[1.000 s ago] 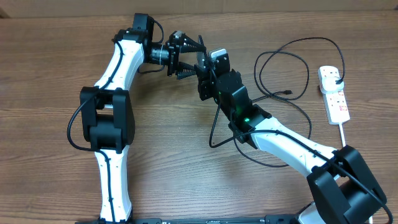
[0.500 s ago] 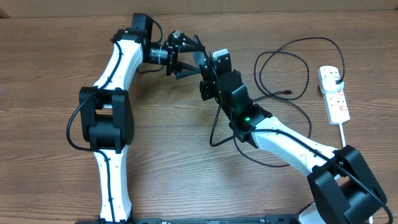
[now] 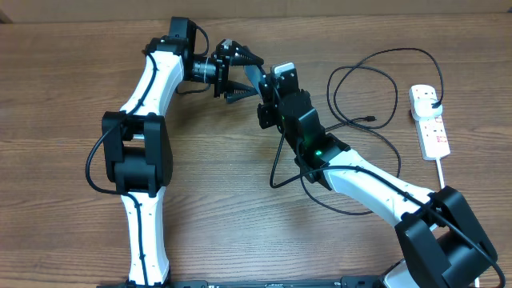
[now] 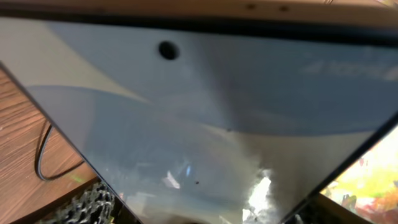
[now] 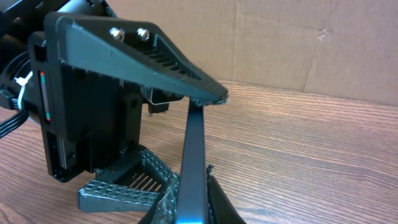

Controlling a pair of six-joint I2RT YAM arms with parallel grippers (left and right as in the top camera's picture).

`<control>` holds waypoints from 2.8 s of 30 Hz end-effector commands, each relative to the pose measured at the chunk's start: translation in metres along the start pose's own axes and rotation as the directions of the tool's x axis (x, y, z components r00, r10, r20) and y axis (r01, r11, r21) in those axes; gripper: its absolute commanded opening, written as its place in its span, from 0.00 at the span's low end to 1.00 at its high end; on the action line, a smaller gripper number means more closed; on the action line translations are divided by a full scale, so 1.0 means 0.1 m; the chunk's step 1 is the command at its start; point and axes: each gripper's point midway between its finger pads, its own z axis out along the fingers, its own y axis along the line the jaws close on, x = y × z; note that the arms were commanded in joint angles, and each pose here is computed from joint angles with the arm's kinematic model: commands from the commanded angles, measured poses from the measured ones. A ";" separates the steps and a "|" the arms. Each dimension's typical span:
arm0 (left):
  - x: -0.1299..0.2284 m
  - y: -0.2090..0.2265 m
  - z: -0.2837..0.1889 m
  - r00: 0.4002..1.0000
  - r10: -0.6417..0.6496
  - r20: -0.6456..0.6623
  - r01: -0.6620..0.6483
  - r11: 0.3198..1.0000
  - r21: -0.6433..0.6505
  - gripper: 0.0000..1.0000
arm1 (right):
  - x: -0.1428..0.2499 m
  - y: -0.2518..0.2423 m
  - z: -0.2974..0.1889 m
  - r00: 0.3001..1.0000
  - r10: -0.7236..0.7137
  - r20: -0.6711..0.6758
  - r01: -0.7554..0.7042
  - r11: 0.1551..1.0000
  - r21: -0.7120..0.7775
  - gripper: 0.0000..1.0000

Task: Plug charger to phone and switch on socket

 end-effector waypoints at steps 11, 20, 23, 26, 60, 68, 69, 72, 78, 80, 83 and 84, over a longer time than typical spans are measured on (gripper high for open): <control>-0.15 -0.22 -0.09 0.986 0.165 0.020 -0.166 0.985 0.044 1.00 | -0.34 -0.12 -0.07 0.993 0.067 0.093 -0.075 0.994 0.082 0.04; -0.34 -0.38 -0.39 0.954 0.285 0.097 -0.291 0.955 0.061 1.00 | -0.57 -0.58 -0.35 0.828 0.558 0.050 -0.559 0.829 0.005 0.04; -0.37 -0.40 -0.47 0.938 0.326 0.116 -0.334 0.941 0.058 1.00 | -0.58 -0.66 -0.39 0.716 0.695 -0.062 -0.698 0.711 -0.089 0.04; -0.37 -0.41 -0.50 0.918 0.376 0.124 -0.385 0.922 0.052 1.00 | -0.53 -0.82 -0.43 0.565 0.809 -0.162 -0.825 0.555 -0.109 0.04; 0.30 -0.21 -1.33 0.777 0.561 0.285 -0.196 0.646 -0.737 0.91 | 0.25 -0.94 -1.10 0.358 0.876 -0.323 -0.933 0.344 -0.102 0.04; 0.26 -0.53 -0.95 0.802 0.389 0.453 -0.098 0.834 -0.542 0.97 | 0.23 -1.41 -0.95 0.058 0.998 -0.025 -0.990 0.054 -0.133 0.04; 0.27 -0.53 -0.86 0.813 0.337 0.474 -0.055 0.856 -0.515 0.98 | 0.16 -1.39 -0.93 0.072 0.997 -0.028 -0.983 0.067 -0.171 0.04; 0.28 -0.51 -0.61 0.832 0.315 0.457 -0.047 0.860 -0.508 0.97 | 0.07 -1.31 -0.87 0.055 0.997 -0.055 -0.973 0.041 -0.229 0.04; 0.39 -0.37 -0.61 0.843 0.432 0.320 -0.171 0.780 -0.602 0.91 | 0.12 -1.29 -0.84 0.107 0.993 -0.051 -0.972 0.093 -0.217 0.04; 0.47 -0.32 -0.66 0.849 0.433 0.302 -0.162 0.758 -0.631 0.86 | 0.13 -1.29 -0.84 0.115 0.992 -0.049 -0.972 0.102 -0.213 0.04; 0.60 -0.22 -0.82 0.829 0.447 0.336 -0.063 0.672 -0.738 0.81 | 0.13 -1.29 -0.84 0.154 0.987 -0.040 -0.966 0.142 -0.216 0.04; 0.67 -0.22 -0.89 0.816 0.461 0.348 -0.032 0.638 -0.770 0.81 | 0.13 -1.29 -0.84 0.164 0.986 -0.037 -0.964 0.153 -0.216 0.04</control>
